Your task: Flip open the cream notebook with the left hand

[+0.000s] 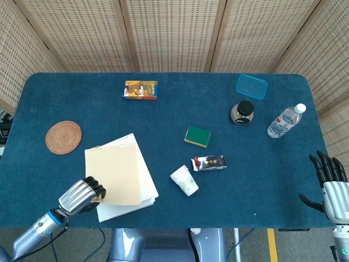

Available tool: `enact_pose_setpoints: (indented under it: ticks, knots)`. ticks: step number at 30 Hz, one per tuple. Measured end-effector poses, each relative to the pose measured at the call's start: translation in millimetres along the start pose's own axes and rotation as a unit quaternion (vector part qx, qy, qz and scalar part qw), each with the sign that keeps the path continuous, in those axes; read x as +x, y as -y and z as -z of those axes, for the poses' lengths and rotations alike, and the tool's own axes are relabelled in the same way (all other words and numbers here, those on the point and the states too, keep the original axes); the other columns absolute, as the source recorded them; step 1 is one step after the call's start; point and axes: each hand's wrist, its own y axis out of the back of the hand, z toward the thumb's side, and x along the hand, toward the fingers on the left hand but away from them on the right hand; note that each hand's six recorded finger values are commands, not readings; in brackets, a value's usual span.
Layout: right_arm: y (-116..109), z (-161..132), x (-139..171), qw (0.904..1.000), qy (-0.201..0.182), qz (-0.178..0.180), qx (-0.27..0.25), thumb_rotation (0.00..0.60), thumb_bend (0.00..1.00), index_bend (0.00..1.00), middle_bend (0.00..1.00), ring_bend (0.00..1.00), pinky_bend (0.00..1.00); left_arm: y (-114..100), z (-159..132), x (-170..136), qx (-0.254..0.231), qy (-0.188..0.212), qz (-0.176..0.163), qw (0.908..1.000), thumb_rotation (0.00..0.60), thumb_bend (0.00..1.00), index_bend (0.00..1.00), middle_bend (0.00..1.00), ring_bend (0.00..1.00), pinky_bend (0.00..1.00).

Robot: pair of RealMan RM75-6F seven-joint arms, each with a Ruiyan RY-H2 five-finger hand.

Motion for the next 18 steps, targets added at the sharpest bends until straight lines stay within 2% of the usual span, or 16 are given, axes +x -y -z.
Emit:
enact_pose_setpoints:
  ticks: [7,13,16,18]
  knots:
    - [2,-2,1,1.0000,-0.001,-0.002,0.003,0.600,0.00,0.00,0.00,0.00,0.00,3,-19,-40,-0.032,0.034,0.008,0.9989,0.600,0.52,0.79,0.61,0.47,0.40]
    - [3,-4,1,1.0000,-0.004,-0.003,0.004,0.600,0.00,0.00,0.00,0.00,0.00,-4,-21,-45,-0.095,0.029,-0.009,0.9950,0.600,0.52,0.80,0.61,0.48,0.40]
    - [2,-4,2,1.0000,-0.005,-0.001,0.005,0.600,0.00,0.00,0.00,0.00,0.00,-17,-9,-35,-0.164,-0.004,-0.036,0.9858,0.600,0.53,0.80,0.61,0.48,0.40]
    - [2,-3,1,1.0000,-0.005,-0.002,0.005,0.600,0.00,0.00,0.00,0.00,0.00,-31,4,-25,-0.222,-0.037,-0.061,0.9726,0.600,0.53,0.80,0.61,0.48,0.40]
